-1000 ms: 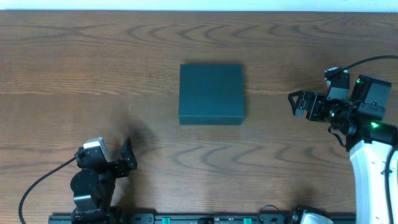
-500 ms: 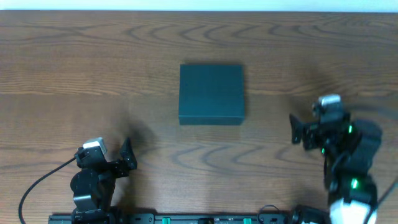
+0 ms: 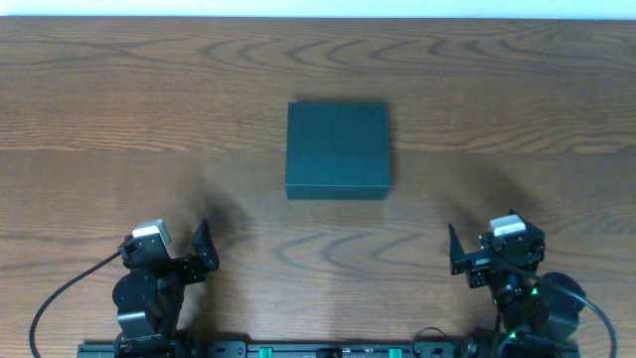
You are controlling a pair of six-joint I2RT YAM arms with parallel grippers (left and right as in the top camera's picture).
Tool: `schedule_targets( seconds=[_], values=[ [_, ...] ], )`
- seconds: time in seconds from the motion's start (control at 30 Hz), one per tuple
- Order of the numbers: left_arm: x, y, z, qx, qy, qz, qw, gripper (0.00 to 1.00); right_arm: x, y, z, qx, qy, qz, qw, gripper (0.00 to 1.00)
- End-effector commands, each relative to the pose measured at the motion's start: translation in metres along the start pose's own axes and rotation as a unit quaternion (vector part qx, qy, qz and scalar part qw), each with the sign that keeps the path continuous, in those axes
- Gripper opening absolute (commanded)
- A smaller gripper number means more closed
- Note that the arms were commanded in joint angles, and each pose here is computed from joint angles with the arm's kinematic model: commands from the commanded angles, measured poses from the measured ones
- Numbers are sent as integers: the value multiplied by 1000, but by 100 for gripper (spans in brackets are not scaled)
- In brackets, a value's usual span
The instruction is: Pack container
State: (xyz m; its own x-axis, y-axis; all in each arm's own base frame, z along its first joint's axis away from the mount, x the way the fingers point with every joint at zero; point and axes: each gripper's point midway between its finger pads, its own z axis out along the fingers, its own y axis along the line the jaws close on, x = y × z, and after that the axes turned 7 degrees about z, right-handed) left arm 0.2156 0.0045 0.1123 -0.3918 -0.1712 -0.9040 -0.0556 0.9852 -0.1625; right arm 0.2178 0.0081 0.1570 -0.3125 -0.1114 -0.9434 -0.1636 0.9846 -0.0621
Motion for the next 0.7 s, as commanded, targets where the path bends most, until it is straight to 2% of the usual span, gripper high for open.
schedule_targets(
  seconds=[0.0,0.3,0.67],
  values=[
    [6,2,3,-3,5,-2,1000,96,4,4,0,-8,-12,-6,1000,99],
    [6,2,3,-3,5,-2,1000,95,31,14,11,-33,2,4,999,99],
    [6,2,3,-3,5,-2,1000,96,31,13,11,-30,3,3,1000,99]
  ],
)
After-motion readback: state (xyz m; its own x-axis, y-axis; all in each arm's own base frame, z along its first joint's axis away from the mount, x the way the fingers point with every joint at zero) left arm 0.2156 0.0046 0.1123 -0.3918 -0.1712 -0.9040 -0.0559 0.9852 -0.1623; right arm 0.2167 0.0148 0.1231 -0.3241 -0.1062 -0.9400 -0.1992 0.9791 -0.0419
